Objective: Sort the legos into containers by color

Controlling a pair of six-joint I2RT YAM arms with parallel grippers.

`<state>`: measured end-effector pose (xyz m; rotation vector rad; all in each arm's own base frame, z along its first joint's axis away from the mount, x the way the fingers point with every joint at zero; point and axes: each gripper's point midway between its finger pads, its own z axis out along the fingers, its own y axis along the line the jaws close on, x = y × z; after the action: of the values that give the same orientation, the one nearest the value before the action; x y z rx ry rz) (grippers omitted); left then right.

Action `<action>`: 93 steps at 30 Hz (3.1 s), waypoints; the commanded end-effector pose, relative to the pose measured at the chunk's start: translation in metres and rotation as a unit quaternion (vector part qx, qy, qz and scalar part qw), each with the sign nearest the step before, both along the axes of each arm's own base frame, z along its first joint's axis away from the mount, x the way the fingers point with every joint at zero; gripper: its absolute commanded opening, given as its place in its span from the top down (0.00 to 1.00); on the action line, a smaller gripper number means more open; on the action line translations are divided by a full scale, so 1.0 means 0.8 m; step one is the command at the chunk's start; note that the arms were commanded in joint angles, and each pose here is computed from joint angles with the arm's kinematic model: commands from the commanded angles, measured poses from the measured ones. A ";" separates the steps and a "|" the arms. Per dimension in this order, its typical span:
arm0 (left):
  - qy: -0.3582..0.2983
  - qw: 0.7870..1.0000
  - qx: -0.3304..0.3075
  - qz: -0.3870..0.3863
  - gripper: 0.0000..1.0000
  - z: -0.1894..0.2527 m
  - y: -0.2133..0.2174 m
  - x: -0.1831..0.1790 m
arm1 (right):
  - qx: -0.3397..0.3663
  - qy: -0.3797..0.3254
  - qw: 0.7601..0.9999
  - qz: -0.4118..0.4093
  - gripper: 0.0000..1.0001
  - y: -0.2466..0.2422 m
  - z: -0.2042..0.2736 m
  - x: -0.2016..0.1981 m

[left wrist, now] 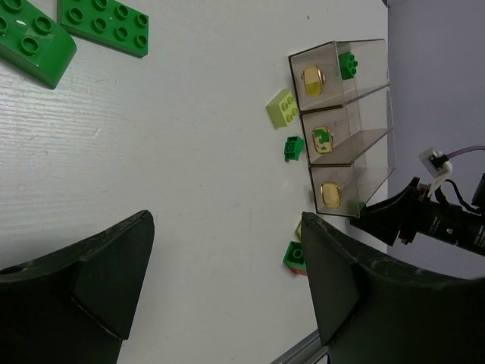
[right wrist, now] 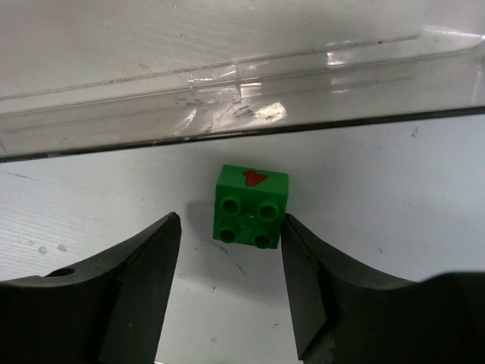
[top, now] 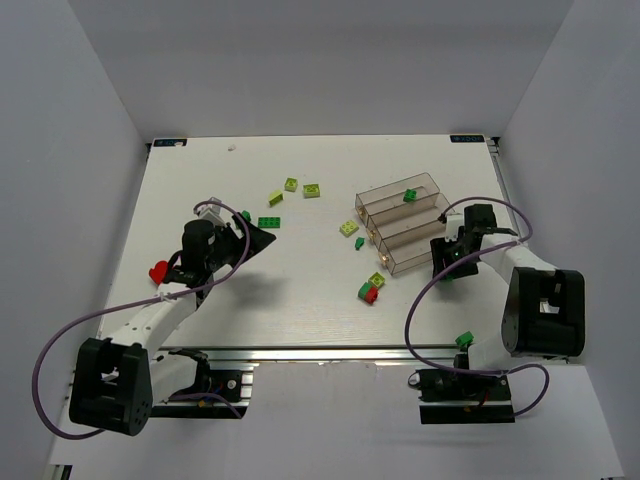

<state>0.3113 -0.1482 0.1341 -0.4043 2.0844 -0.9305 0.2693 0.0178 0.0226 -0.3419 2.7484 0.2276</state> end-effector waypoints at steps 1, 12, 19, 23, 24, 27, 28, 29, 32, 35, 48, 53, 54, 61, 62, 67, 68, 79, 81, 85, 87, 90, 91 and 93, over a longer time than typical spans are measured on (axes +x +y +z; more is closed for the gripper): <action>-0.014 1.000 -0.003 -0.003 0.13 0.011 -0.002 -0.003 | -0.013 -0.019 1.000 0.010 0.40 -0.001 0.000 0.014; -0.017 1.000 -0.005 -0.005 0.13 0.014 -0.003 0.000 | 0.017 -0.058 0.994 0.092 1.00 0.019 0.029 0.001; -0.025 0.999 -0.020 -0.008 0.13 0.012 -0.007 -0.004 | 0.143 -0.097 0.946 0.274 1.00 0.084 0.109 -0.033; -0.017 1.000 -0.015 -0.020 0.13 0.009 -0.009 -0.007 | 0.148 -0.186 0.920 0.311 1.00 0.100 0.154 -0.025; -0.008 1.000 -0.011 -0.022 0.13 0.006 -0.009 -0.008 | 0.150 -0.195 0.920 0.306 1.00 0.103 0.159 -0.023; -0.012 1.000 -0.002 -0.029 0.13 0.012 -0.009 -0.005 | 0.137 -0.234 0.917 0.293 1.00 0.102 0.174 -0.004; -0.012 0.999 0.001 -0.029 0.13 0.012 -0.009 -0.004 | 0.141 -0.234 0.924 0.267 1.00 0.101 0.177 0.003; -0.016 0.999 0.001 -0.030 0.13 0.017 -0.010 -0.001 | 0.135 -0.254 0.923 0.256 1.00 0.099 0.186 0.020; -0.018 0.999 -0.002 -0.026 0.13 0.023 -0.010 0.000 | 0.131 -0.257 0.931 0.224 1.00 0.095 0.197 0.049; -0.022 1.000 -0.004 -0.019 0.13 0.027 -0.007 0.000 | 0.136 -0.269 0.932 0.204 1.00 0.095 0.220 0.085; -0.027 0.999 -0.021 0.018 0.13 0.026 0.005 -0.019 | 0.150 -0.226 0.948 0.167 1.00 0.105 0.193 0.186; -0.025 0.999 -0.012 0.017 0.13 0.026 0.008 -0.026 | 0.151 -0.239 0.947 0.150 1.00 0.105 0.183 0.224; -0.021 1.000 -0.011 0.016 0.13 0.025 0.008 -0.027 | 0.149 -0.242 0.947 0.148 1.00 0.106 0.183 0.231; -0.025 0.999 -0.009 0.017 0.13 0.033 0.008 -0.026 | 0.131 -0.244 0.950 0.148 0.95 0.104 0.166 0.270; -0.030 0.999 -0.009 0.020 0.13 0.037 0.009 -0.024 | 0.127 -0.234 0.952 0.147 0.87 0.104 0.153 0.273; -0.002 0.998 0.030 0.062 0.15 0.052 0.029 -0.011 | 0.104 -0.215 0.959 0.152 0.67 0.099 0.120 0.286; 0.003 0.997 0.039 0.068 0.15 0.055 0.032 -0.008 | 0.102 -0.215 0.959 0.152 0.64 0.098 0.119 0.288; 0.130 0.960 0.199 0.149 0.15 0.027 0.098 0.001 | 0.060 -0.295 0.936 0.185 0.11 0.090 0.192 0.294; 0.154 0.945 0.233 0.169 0.15 0.024 0.115 0.001 | 0.054 -0.324 0.923 0.202 0.11 0.092 0.207 0.288; 0.212 0.921 0.270 0.184 0.21 0.001 0.139 0.001 | 0.106 -0.340 0.904 0.236 0.11 0.116 0.231 0.248; 0.251 0.912 0.266 0.187 0.48 -0.019 0.151 0.008 | 0.177 -0.327 0.875 0.311 0.29 0.150 0.249 0.218; 0.287 0.899 0.268 0.195 0.71 -0.036 0.167 0.025 | 0.234 -0.280 0.867 0.338 0.88 0.177 0.238 0.175; 0.290 0.897 0.272 0.194 0.69 -0.038 0.170 0.031 | 0.235 -0.280 0.862 0.351 0.90 0.191 0.236 0.166; 0.317 0.884 0.277 0.204 0.48 -0.054 0.182 0.039 | 0.220 -0.282 0.862 0.359 0.77 0.202 0.226 0.155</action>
<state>0.3366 -0.0166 0.0894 -0.8345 2.5541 0.0352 0.4293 0.1497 0.2100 -0.9928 1.8499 0.6579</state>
